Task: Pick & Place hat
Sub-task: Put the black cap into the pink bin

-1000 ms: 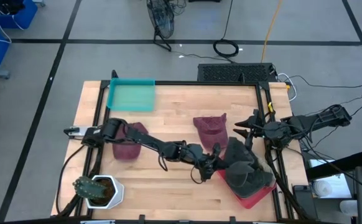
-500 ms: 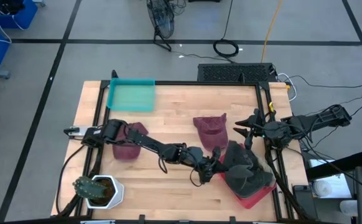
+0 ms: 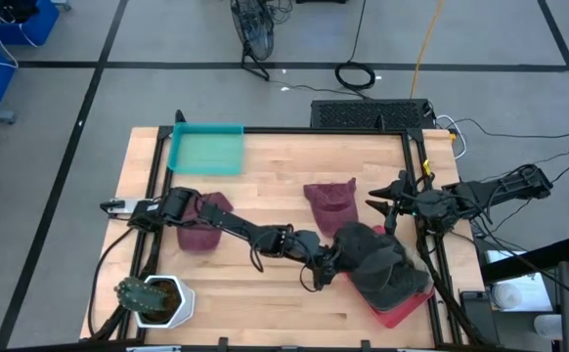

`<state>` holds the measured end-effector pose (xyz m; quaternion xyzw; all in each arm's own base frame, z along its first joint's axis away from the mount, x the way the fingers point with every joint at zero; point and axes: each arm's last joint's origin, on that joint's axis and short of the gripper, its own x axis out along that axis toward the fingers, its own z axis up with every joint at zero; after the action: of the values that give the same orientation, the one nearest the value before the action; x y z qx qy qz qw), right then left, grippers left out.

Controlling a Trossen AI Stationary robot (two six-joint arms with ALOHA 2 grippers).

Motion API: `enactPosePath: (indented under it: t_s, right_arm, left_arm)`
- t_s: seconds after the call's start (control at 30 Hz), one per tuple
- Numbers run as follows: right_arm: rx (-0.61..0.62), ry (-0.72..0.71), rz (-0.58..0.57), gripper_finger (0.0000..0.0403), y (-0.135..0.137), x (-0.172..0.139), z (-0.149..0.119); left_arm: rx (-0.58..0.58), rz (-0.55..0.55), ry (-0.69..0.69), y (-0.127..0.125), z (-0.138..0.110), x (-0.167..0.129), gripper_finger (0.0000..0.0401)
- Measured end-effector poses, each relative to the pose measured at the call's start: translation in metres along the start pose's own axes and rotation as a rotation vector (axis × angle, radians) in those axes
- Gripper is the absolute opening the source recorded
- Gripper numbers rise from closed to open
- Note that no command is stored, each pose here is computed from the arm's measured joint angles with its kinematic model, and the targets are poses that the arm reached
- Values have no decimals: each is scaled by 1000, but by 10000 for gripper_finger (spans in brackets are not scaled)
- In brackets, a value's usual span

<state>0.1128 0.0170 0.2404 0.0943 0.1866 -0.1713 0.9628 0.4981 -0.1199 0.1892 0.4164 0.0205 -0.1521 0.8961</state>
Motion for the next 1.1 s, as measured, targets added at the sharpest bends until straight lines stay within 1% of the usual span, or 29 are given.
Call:
enactPosePath:
  t_s: [0.13, 0.43, 0.5, 0.57, 0.67, 0.73, 0.77, 0.87, 0.97, 1.1]
  right_arm:
    - [-7, -15, 7, 116, 1, 1, 2]
    - [-23, 16, 0, 116, 5, 7, 0]
    - [-24, 16, 21, 116, 7, 9, 1]
    - [-45, 4, 86, 116, 10, 9, 3]
    - [-73, -54, 191, 116, 16, 7, 13]
    - [-106, -86, 218, 116, 19, 4, 23]
    - [-128, -98, 229, 116, 20, 2, 28]
    - [-187, -118, 245, 116, 28, -2, 45]
    - [-241, -118, 267, 116, 39, -2, 60]
    - [-314, -40, 277, 116, 56, 5, 72]
  left_arm:
    - [1, 1, 0, 0, 0, 0, 61]
    - [-2, 7, 6, -1, 1, 0, 103]
    - [-15, 40, 41, 1, 1, 0, 109]
    - [-32, 89, 91, 3, 3, -2, 115]
    - [-45, 206, 207, 9, 11, -7, 119]
    - [-41, 241, 275, 13, 16, -12, 120]
    - [-44, 239, 304, 17, 20, -16, 120]
    - [-109, 202, 353, 35, 24, -31, 120]
    - [-212, 126, 382, 61, 20, -49, 120]
    - [-420, 22, 407, 95, 4, -76, 120]
